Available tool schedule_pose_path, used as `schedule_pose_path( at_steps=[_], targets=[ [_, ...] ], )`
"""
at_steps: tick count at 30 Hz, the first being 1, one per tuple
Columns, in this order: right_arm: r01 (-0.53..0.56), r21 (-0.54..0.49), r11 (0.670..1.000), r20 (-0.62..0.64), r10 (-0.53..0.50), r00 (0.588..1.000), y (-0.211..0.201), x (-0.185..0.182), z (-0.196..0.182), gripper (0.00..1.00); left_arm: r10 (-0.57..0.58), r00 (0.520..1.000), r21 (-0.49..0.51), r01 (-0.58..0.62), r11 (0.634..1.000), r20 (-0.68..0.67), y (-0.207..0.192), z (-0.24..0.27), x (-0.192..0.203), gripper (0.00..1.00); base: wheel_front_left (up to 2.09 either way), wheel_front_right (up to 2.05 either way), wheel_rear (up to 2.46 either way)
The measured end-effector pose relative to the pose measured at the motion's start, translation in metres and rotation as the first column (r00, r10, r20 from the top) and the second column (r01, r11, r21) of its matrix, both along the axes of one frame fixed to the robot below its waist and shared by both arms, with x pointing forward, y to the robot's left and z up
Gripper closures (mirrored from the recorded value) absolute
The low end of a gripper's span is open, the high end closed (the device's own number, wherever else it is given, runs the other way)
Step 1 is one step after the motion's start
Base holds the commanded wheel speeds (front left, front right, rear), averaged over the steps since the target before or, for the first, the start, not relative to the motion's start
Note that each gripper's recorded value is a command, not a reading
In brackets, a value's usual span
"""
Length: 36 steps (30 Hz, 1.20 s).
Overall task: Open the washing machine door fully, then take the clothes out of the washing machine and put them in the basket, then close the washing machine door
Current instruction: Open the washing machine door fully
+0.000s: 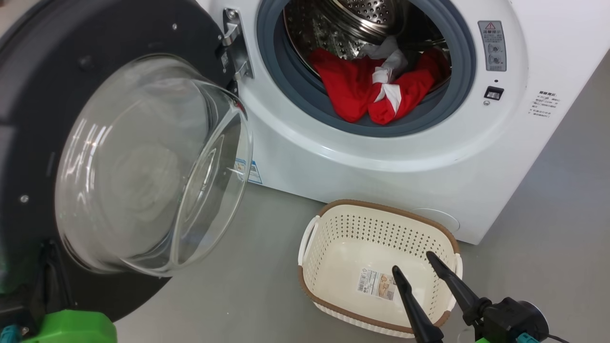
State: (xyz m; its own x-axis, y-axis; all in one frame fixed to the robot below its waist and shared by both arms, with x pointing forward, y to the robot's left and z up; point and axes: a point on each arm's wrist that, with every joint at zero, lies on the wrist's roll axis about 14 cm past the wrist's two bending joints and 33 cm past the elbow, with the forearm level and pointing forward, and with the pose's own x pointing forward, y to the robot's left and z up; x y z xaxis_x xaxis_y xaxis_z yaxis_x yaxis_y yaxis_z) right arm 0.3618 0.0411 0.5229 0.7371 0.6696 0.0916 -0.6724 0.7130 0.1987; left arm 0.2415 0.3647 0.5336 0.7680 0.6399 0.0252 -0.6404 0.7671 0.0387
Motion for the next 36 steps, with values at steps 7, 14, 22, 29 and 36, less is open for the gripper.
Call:
schedule_pose_path(
  at_steps=[7,14,22,29,36],
  targets=[
    [0.007,-0.021,1.000,-0.013,-0.007,1.000,-0.002,0.004,-0.005,0.00,0.028,0.999,0.005,-0.028,1.000,0.022,0.014,0.001,0.007,1.00,0.00,0.00,0.00],
    [0.009,-0.041,0.999,-0.015,-0.010,1.000,-0.004,0.006,-0.008,0.00,0.064,0.997,0.020,-0.065,0.998,0.038,0.029,0.004,0.013,1.00,0.00,0.00,0.00],
    [0.019,-0.052,0.998,-0.026,-0.021,0.999,-0.008,0.009,-0.012,0.00,0.114,0.993,0.020,-0.115,0.993,0.039,0.051,0.002,0.018,1.00,0.00,0.00,0.00],
    [0.024,-0.062,0.998,-0.034,-0.026,0.999,-0.011,0.011,-0.015,0.00,0.162,0.987,0.029,-0.162,0.986,0.012,0.072,-0.003,0.015,1.00,0.00,0.00,0.00],
    [0.026,-0.068,0.997,-0.037,-0.029,0.999,-0.013,0.013,-0.017,0.00,0.171,0.985,0.038,-0.171,0.985,0.000,0.080,-0.005,0.018,1.00,0.00,0.00,0.00]
  ],
)
